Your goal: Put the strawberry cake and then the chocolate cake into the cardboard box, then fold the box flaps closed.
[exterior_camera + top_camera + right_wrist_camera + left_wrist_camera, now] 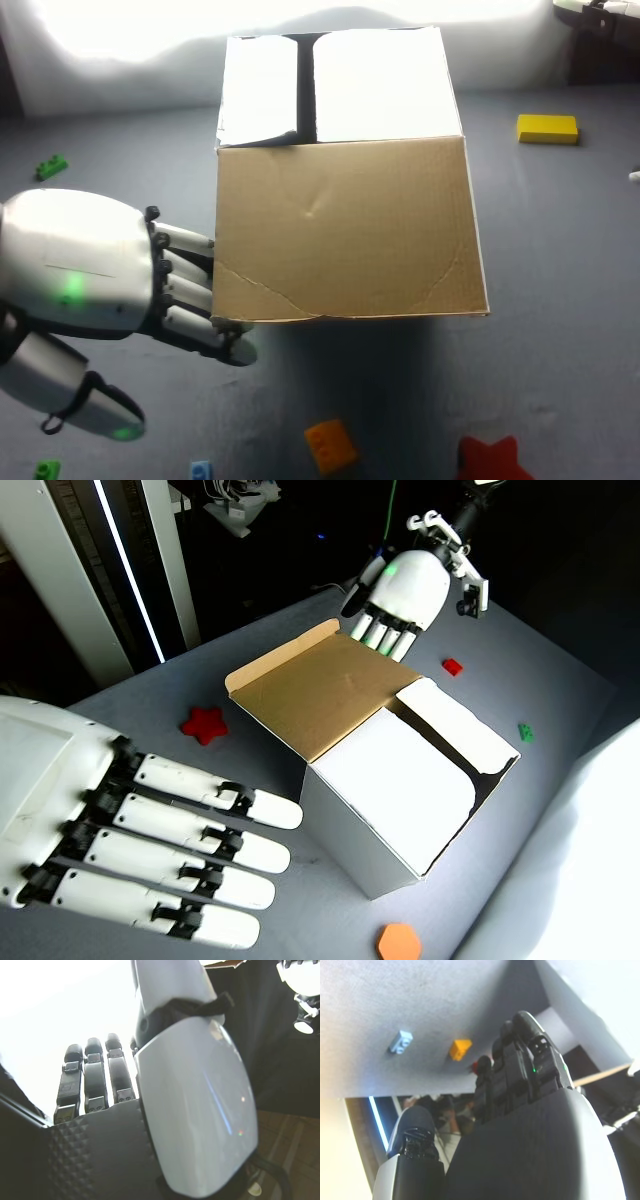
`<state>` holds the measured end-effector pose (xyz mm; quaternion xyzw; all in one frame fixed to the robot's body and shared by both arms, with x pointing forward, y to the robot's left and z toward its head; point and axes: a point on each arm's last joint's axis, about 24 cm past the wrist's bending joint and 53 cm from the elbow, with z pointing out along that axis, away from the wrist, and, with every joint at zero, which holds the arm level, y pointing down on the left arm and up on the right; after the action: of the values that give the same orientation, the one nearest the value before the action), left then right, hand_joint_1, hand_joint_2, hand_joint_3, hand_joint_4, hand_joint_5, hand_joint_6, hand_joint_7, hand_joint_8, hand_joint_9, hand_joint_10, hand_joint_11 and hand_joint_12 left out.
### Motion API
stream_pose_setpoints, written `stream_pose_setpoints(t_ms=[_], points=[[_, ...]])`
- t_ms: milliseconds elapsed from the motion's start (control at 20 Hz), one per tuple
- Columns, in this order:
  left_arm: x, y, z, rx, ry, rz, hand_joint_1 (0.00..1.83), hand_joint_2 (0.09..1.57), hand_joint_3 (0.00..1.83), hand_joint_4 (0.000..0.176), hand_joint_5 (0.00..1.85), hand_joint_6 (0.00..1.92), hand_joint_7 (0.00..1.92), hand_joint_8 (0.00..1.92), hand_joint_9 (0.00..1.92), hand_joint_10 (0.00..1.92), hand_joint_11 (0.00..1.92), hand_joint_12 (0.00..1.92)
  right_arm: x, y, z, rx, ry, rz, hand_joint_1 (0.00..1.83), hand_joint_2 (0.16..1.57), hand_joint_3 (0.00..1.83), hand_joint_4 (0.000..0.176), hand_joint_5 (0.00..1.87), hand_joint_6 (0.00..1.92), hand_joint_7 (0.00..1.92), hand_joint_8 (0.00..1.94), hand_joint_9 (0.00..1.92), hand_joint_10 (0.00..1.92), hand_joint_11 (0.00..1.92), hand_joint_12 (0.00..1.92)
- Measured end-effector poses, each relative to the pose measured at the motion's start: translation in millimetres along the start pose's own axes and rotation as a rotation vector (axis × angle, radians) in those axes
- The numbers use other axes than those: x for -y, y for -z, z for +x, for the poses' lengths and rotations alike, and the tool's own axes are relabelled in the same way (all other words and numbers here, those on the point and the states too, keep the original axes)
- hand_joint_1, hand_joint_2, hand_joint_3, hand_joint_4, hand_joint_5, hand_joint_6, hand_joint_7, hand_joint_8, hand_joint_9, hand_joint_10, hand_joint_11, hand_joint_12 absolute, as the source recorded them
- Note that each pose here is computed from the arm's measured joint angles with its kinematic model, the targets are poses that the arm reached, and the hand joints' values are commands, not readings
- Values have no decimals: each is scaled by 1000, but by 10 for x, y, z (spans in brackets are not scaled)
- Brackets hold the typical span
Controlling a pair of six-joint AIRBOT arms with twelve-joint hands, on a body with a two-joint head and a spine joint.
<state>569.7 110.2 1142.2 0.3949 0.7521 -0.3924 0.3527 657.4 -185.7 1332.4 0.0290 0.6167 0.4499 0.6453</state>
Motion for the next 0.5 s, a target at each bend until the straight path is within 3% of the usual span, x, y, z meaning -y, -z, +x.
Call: stream_pose_setpoints(t_ms=[100,150,300,400,450,500], points=[[85,-42,-79,32,25,21,56,1297,0,51,220,2,250,1,308,6,0,1024,-38,4,-36,17,-5,-18,1133,945,0,25,39,7,64,6,103,4,0,429],[107,-39,-119,43,32,29,87,1286,0,50,219,1,240,2,309,6,0,1035,-47,6,-69,31,-17,-22,1120,945,0,30,52,9,87,8,122,10,0,527],[93,-2,-218,65,30,21,50,1290,2,52,200,2,242,0,312,3,0,1067,-11,16,-215,91,-102,-12,1082,976,6,29,22,1,69,2,110,5,0,554],[74,76,-350,91,32,22,61,1292,2,55,200,3,237,1,319,5,0,1074,-23,38,-336,138,-132,-24,1164,962,0,25,30,2,64,3,79,4,0,326],[53,140,-478,121,40,18,45,1303,6,51,181,1,223,0,318,4,0,1080,-35,44,-368,150,-135,-30,1176,956,0,23,35,4,65,4,82,7,0,300],[38,203,-606,148,44,17,81,1296,1,53,180,2,235,5,332,8,0,1102,-34,47,-373,151,-134,-30,1162,985,7,10,13,5,55,1,53,9,0,161]])
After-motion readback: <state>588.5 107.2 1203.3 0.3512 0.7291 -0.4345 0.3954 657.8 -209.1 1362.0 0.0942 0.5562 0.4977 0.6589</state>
